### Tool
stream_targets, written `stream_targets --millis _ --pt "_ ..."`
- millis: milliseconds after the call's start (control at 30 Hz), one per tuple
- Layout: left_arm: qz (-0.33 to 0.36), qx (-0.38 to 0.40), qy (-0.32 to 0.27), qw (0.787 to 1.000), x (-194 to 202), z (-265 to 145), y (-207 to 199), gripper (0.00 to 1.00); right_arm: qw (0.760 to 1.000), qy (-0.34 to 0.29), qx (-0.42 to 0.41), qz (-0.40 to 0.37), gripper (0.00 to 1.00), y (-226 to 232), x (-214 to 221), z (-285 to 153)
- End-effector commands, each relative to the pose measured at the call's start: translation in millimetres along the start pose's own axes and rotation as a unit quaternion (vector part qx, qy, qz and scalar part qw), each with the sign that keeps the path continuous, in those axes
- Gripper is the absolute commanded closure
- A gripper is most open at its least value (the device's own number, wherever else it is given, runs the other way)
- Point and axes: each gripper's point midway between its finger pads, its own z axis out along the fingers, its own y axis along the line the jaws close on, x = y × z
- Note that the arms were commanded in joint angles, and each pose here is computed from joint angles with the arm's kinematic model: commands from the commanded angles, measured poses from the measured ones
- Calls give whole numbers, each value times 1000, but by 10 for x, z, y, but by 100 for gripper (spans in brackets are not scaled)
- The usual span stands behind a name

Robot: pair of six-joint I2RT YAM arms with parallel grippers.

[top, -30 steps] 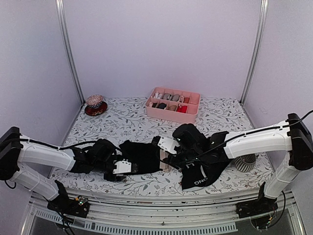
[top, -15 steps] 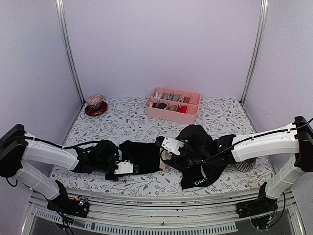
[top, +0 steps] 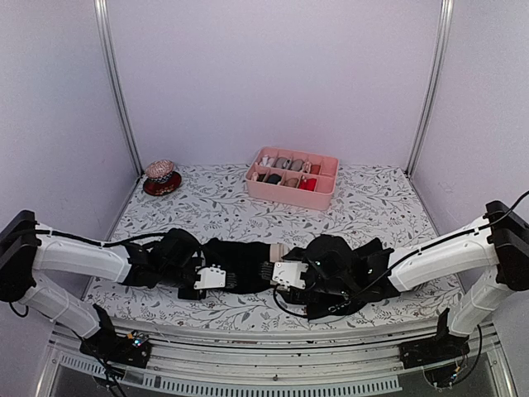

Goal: Roll the underwear
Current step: Pick up the underwear from the center of the board.

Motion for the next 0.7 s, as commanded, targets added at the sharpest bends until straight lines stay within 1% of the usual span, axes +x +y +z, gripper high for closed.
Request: stream_targets --millis 0,200,300,433,667 --pt "-7 -11 -40 999 -184 -160 222 99 998 -26 3 -52 19 115 -102 66" --pt "-16 -15 -54 998 -219 -243 340 99 996 6 10 -93 17 237 -70 351" --pt "-19 -13 -56 998 -221 -260 360 99 994 23 19 -101 17 255 -67 531" --pt "-22 -11 -61 998 -228 -276 382 99 993 30 36 -105 17 216 -152 722" --pt "-24 -9 -67 997 -219 -311 404 100 986 72 60 -138 18 219 -15 1008"
